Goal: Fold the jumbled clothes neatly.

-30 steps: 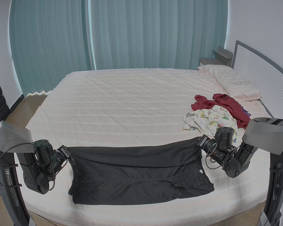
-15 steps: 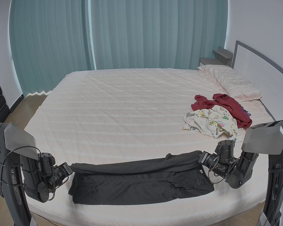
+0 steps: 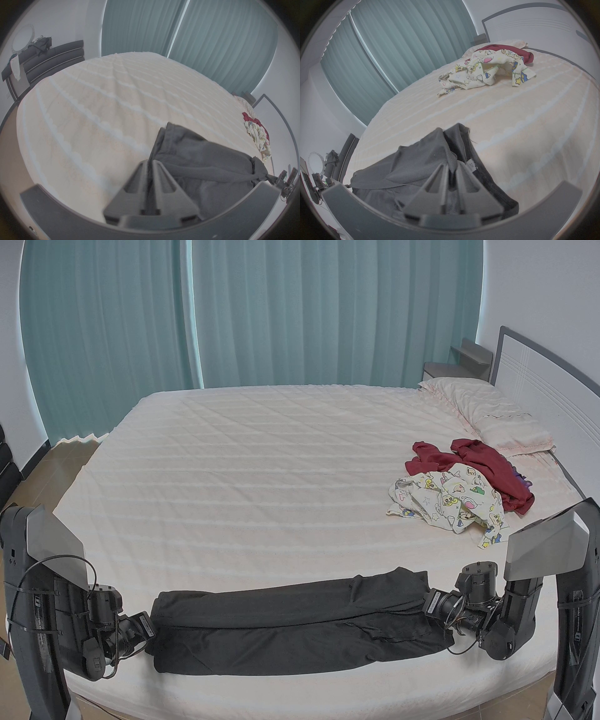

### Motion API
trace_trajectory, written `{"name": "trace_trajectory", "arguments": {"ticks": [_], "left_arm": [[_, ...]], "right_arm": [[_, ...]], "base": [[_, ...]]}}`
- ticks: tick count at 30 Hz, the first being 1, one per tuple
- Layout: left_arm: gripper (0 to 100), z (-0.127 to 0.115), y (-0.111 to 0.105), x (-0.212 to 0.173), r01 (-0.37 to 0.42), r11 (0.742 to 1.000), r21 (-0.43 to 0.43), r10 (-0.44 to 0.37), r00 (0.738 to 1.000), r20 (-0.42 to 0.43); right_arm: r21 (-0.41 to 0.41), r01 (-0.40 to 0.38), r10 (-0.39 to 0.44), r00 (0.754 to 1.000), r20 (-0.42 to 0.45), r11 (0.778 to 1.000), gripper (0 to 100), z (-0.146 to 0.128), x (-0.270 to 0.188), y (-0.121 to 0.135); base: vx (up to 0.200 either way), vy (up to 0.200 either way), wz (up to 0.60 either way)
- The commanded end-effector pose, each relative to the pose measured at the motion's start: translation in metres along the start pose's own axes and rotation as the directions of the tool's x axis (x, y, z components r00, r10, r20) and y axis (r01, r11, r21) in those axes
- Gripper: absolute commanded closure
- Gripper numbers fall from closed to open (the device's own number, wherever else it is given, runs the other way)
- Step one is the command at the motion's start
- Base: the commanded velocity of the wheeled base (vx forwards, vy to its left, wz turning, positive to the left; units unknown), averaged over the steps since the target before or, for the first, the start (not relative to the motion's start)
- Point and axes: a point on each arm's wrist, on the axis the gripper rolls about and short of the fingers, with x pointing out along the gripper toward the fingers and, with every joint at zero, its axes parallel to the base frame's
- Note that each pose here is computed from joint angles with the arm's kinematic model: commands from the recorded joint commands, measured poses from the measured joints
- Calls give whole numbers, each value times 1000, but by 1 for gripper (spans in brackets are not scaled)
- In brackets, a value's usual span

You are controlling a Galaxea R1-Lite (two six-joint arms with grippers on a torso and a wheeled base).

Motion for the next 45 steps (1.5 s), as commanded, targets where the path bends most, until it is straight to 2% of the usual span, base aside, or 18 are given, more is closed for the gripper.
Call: {"name": "trace_trajectory", "arguments": {"ticks": [1,6,12,16,17,21,24,27,32,35,38,41,45], "left_arm": [[0,-7,4,-7,-11,1000,5,11,999,-37],[0,-3,4,-16,9,1000,-3,-9,999,-33],[0,17,14,-32,-3,998,-61,6,999,53],[0,29,15,-45,77,983,-164,-62,994,93],[0,33,12,-50,128,964,-233,-106,989,105],[0,32,9,-53,178,929,-325,-157,984,88],[0,31,9,-52,194,909,-369,-180,981,72],[0,31,9,-52,209,896,-392,-200,978,63],[0,28,9,-51,198,898,-393,-193,980,52],[0,27,10,-50,190,900,-392,-189,981,42],[0,25,11,-48,183,902,-391,-184,982,34],[0,23,11,-47,175,903,-394,-182,983,20],[0,22,12,-43,163,903,-397,-172,985,13]], "right_arm": [[-14,32,-33,998,-53,999,0,-13,-2,-8],[-6,23,-23,1000,-18,1000,0,-6,-8,-8],[15,-21,19,994,105,1000,0,28,-27,-1],[7,-79,77,985,153,997,0,40,-30,15],[-4,-115,114,981,156,993,0,39,-26,26],[-27,-178,180,977,119,984,0,26,-14,50],[-46,-184,187,980,65,982,0,10,-2,56],[-54,-164,165,986,22,985,0,-7,12,52],[-52,-106,105,994,-30,993,0,-27,29,33],[-20,-91,91,996,-6,996,0,-23,33,28],[11,-115,115,992,45,993,0,-7,23,35],[50,-151,145,985,98,987,0,18,-5,42],[108,-141,137,989,48,984,0,11,-30,37]], "base": [[0,0,0],[0,0,0],[0,0,0],[0,0,0],[0,0,0],[0,0,0],[0,0,0],[0,0,0],[0,0,0],[0,0,0],[0,0,0],[0,0,0],[0,0,0]]}}
